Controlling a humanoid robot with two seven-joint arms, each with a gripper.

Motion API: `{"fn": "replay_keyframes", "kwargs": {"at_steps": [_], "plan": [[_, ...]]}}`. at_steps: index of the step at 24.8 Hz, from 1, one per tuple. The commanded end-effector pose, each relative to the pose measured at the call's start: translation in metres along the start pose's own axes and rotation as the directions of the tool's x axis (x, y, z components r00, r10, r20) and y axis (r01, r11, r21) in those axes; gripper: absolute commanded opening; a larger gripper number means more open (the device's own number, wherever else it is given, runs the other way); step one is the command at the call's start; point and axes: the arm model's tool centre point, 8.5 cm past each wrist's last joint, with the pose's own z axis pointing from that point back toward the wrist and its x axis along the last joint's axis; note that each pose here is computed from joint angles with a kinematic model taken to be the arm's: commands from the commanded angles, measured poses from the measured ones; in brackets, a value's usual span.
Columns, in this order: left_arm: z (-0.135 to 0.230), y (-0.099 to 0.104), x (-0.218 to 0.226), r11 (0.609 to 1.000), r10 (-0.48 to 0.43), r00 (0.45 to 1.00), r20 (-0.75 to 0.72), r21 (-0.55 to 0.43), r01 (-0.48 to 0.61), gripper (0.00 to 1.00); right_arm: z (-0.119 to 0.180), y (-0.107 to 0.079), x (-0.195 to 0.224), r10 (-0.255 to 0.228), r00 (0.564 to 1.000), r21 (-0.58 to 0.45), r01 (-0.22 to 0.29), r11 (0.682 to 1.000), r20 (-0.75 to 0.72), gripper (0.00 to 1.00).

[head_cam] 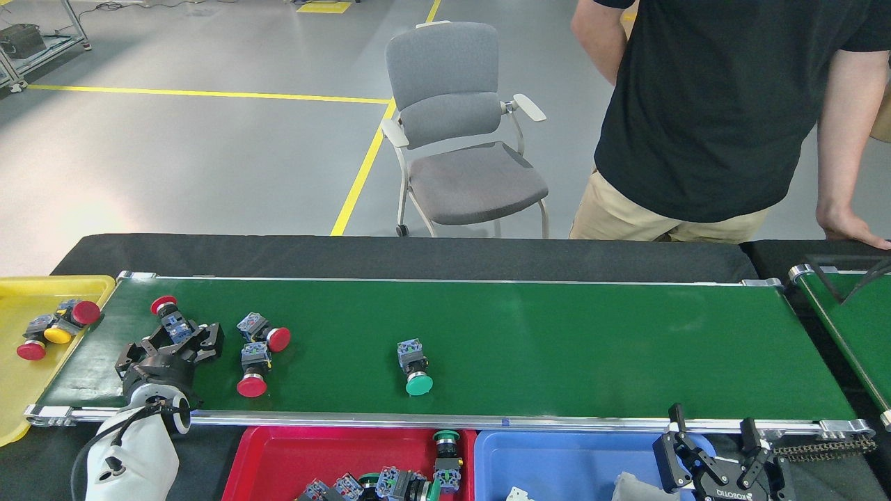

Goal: Pick switch part from conveyor to tray

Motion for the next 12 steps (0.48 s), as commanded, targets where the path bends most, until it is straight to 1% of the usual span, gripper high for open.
{"fn": "replay_keyframes", "kwargs": {"at_steps": [1,2,3,5,6,8,10,12], "plan": [[0.003,0.014,0.01,0.998,-0.01,0.996,0.084,0.057,0.005,0.17,-0.001,-0.005,0.001,-0.001,1.0,-0.021,0.001,1.0,0.003,0.99],[0.009,0.028,0.017,0.993,-0.021,0.987,0.156,0.117,0.003,0.15,0.0,-0.005,0.0,0.0,1.0,-0.02,0.0,1.0,0.001,0.99],[0.018,0.031,0.019,0.988,-0.036,0.978,0.207,0.151,0.004,0.14,-0.001,-0.005,0.0,0.002,1.0,-0.02,-0.002,1.0,-0.003,0.99],[0.05,0.036,0.023,0.973,-0.101,0.939,0.328,0.231,0.024,0.13,-0.001,-0.006,-0.002,0.003,1.0,-0.024,-0.003,1.0,-0.008,0.99],[0.065,0.035,0.025,0.966,-0.122,0.92,0.372,0.257,0.024,0.13,-0.001,-0.008,-0.001,0.001,1.0,-0.029,-0.001,1.0,-0.007,0.99],[0.103,0.025,0.032,0.957,-0.164,0.864,0.476,0.29,0.022,0.12,-0.002,-0.008,0.0,-0.001,1.0,-0.029,0.001,1.0,-0.005,0.99],[0.146,0.02,0.043,0.945,-0.209,0.786,0.581,0.327,0.01,0.13,-0.002,-0.007,-0.001,0.001,1.0,-0.027,-0.001,1.0,-0.005,0.99],[0.19,0.011,0.056,0.942,-0.232,0.684,0.692,0.334,-0.019,0.15,-0.001,-0.006,-0.002,0.002,1.0,-0.024,-0.003,1.0,-0.006,0.99]]}}
